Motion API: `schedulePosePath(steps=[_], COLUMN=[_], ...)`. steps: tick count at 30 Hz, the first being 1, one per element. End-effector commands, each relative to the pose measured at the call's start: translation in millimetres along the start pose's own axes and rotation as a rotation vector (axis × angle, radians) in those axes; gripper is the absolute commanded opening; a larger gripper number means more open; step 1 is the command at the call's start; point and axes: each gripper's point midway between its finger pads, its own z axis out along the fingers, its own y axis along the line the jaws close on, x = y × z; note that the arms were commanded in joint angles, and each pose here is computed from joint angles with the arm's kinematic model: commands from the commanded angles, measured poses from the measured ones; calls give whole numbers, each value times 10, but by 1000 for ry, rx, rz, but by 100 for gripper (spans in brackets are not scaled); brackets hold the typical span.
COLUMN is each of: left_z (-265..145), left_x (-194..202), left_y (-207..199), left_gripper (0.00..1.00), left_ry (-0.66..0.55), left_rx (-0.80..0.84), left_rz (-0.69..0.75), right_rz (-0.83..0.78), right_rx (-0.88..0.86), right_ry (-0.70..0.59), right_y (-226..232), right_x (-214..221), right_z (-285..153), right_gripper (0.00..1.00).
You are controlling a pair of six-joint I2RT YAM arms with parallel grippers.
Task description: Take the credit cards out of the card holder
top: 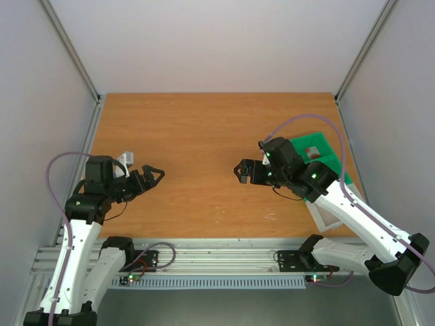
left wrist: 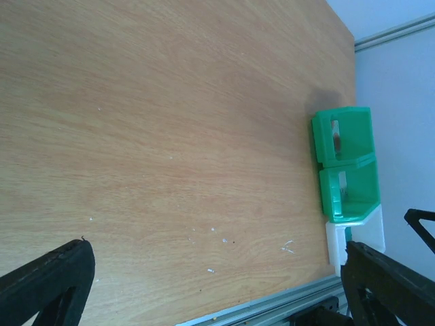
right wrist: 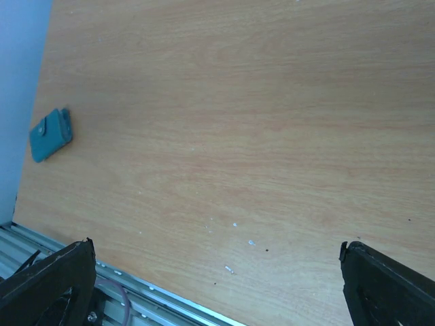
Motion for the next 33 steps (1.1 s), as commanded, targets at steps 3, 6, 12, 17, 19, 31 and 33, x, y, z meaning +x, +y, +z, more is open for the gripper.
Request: schedulePosePath(steps=[3, 6, 12, 17, 19, 31, 33], left_z=[-34, -29, 29, -51, -75, -166, -156], left_x=[-102, -137, -310, -603, -726, -1359, -1421], left_y=[-29, 65, 394, 829, 972, 1892, 2019], left_gripper=[99, 99, 99, 99, 99, 99, 99], left_ry=[-44, -68, -111, -227, -274, -487, -489], left_rx=[-3, -52, -239, -503, -581, -1011, -1018], left_rz=[17, 14, -32, -127, -157, -326, -371], right_rz=[8, 6, 3, -13, -20, -80, -100], right_rx=[1, 3, -19, -36, -45, -121, -137], right_ry=[-18, -9, 6, -6, -11, 12, 8], right_y=[41, 52, 101, 114, 121, 249, 276], right_x=[-98, -105, -86, -84, -80, -12, -6], right_z=[-24, -8, -11, -75, -104, -285, -350], right_gripper=[98, 98, 99, 98, 98, 99, 98])
